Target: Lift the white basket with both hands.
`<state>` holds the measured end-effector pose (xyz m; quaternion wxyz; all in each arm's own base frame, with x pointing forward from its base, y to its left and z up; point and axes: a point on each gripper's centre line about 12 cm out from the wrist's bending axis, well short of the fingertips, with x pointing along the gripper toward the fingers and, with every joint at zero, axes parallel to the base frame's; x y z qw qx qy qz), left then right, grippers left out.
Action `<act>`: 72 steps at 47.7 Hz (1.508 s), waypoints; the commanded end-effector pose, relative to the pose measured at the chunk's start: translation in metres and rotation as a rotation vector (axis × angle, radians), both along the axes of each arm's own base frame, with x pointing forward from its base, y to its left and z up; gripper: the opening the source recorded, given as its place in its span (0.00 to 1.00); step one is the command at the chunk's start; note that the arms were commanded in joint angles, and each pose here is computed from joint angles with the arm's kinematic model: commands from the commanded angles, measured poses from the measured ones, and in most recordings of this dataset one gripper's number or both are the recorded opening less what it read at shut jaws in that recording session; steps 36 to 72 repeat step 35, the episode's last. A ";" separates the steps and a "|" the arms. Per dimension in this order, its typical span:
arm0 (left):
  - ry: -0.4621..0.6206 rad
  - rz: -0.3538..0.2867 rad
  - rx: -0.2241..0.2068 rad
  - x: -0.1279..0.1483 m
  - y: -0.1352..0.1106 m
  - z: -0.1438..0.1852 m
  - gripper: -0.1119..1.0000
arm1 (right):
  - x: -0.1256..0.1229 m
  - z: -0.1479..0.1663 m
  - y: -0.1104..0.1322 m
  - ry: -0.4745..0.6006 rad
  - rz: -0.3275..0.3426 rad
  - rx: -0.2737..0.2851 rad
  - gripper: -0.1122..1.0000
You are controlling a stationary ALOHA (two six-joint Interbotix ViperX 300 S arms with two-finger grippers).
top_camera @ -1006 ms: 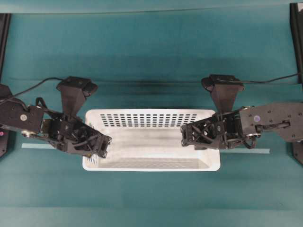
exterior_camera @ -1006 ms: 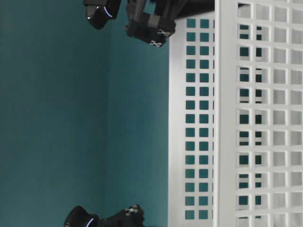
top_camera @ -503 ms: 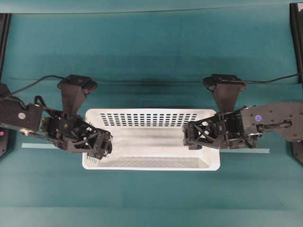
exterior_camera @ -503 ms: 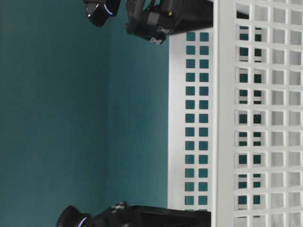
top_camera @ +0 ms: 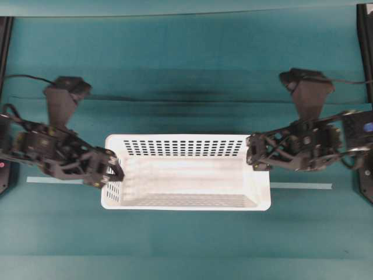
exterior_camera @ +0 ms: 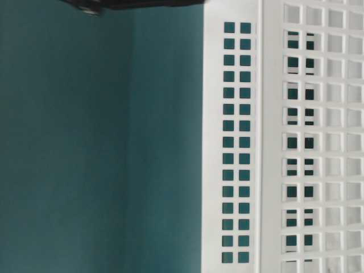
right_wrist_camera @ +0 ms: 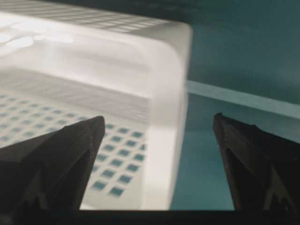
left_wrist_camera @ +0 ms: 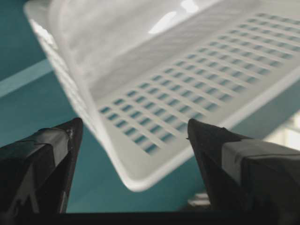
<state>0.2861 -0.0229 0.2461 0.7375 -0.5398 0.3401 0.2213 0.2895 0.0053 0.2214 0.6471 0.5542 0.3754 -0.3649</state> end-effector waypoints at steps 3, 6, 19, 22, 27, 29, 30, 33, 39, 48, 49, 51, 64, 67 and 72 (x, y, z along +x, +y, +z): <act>-0.118 -0.029 0.027 -0.013 0.003 0.031 0.91 | -0.002 0.033 -0.004 -0.159 0.055 -0.064 0.96; -0.162 -0.048 0.046 -0.021 0.003 0.042 0.91 | -0.003 0.044 -0.006 -0.228 0.095 -0.114 0.96; -0.374 -0.148 0.178 -0.060 0.008 0.077 0.91 | -0.015 0.074 -0.011 -0.512 0.310 -0.358 0.95; -0.416 -0.158 0.205 -0.069 0.009 0.085 0.91 | -0.019 0.080 -0.010 -0.561 0.358 -0.413 0.95; -0.479 -0.190 0.262 -0.081 0.010 0.098 0.90 | -0.027 0.090 -0.008 -0.630 0.446 -0.518 0.95; -0.498 -0.209 0.295 -0.086 0.011 0.102 0.90 | -0.031 0.093 -0.008 -0.645 0.488 -0.573 0.95; -0.507 -0.220 0.312 -0.088 0.010 0.104 0.90 | -0.032 0.094 -0.008 -0.649 0.508 -0.598 0.95; -0.528 -0.262 0.383 -0.094 0.011 0.107 0.90 | -0.038 0.099 -0.007 -0.662 0.568 -0.684 0.95; -0.536 -0.286 0.422 -0.097 0.011 0.108 0.90 | -0.042 0.102 -0.008 -0.666 0.605 -0.738 0.95; -0.536 -0.286 0.422 -0.097 0.011 0.108 0.90 | -0.042 0.102 -0.008 -0.666 0.605 -0.738 0.95; -0.536 -0.286 0.422 -0.097 0.011 0.108 0.90 | -0.042 0.102 -0.008 -0.666 0.605 -0.738 0.95; -0.536 -0.286 0.422 -0.097 0.011 0.108 0.90 | -0.042 0.102 -0.008 -0.666 0.605 -0.738 0.95; -0.536 -0.286 0.422 -0.097 0.011 0.108 0.90 | -0.042 0.102 -0.008 -0.666 0.605 -0.738 0.95; -0.536 -0.286 0.422 -0.097 0.011 0.108 0.90 | -0.042 0.102 -0.008 -0.666 0.605 -0.738 0.95; -0.536 -0.286 0.422 -0.097 0.011 0.108 0.90 | -0.042 0.102 -0.008 -0.666 0.605 -0.738 0.95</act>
